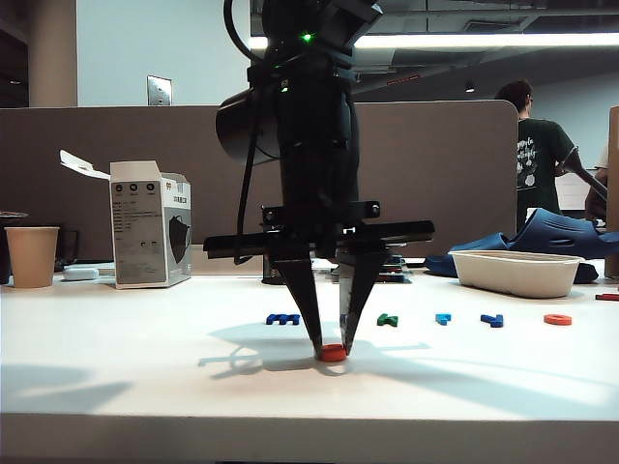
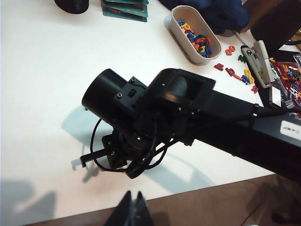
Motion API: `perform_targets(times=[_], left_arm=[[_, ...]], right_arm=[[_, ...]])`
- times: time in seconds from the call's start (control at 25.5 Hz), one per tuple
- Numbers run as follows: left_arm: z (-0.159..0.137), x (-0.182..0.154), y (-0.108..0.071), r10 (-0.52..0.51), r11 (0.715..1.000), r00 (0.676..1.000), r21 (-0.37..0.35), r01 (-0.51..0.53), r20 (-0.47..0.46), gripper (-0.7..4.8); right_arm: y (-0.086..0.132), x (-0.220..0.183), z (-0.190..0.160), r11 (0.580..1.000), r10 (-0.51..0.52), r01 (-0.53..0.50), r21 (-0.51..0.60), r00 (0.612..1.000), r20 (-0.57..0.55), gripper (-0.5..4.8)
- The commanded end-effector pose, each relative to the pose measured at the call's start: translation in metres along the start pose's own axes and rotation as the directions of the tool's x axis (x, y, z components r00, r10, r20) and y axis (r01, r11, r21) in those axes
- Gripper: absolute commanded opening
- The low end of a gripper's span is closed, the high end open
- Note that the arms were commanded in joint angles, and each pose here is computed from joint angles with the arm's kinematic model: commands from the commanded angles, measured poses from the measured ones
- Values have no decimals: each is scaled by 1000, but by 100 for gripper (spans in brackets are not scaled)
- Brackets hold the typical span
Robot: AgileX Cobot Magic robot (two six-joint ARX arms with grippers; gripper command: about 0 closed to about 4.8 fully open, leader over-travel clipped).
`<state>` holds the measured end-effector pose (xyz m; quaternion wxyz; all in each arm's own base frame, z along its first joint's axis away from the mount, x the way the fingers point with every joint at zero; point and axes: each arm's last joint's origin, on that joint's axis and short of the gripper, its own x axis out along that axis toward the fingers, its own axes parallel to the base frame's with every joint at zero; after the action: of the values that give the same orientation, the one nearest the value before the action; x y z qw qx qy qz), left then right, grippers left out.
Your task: Select the appropriate letters from the row of letter magnets placed on the table to arrange into the word "sky".
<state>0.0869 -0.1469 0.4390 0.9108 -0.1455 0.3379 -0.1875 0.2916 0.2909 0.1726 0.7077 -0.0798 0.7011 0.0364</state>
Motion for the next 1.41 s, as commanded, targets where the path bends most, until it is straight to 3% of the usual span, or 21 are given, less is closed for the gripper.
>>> perform_targets(times=[0.04,0.63,0.9,1.14,1.29,1.41], left_arm=[[1,-1,0,-7,1000,1000,-1,7,10,-4],[1,-1,0,-7,1000,1000,-1,7,10,-4],[1,-1,0,-7,1000,1000,-1,7,10,-4],[1,-1,0,-7,1000,1000,-2,7,10,-4],[1,-1,0,-7,1000,1000,-1,7,10,-4],[1,-1,0,-7,1000,1000,-1,7,10,-4]], right_arm=[[0,17,-3,999,-38,38,-3,998,-57,116],[-8,-6,-1,1000,-8,9,-15,1000,5,127],[-17,-34,-2,999,38,-36,-25,996,78,127],[-21,-58,-4,997,67,-58,-52,981,181,160],[-35,-63,10,998,63,-62,-13,962,265,193],[-58,-62,28,995,63,-84,57,953,298,214]])
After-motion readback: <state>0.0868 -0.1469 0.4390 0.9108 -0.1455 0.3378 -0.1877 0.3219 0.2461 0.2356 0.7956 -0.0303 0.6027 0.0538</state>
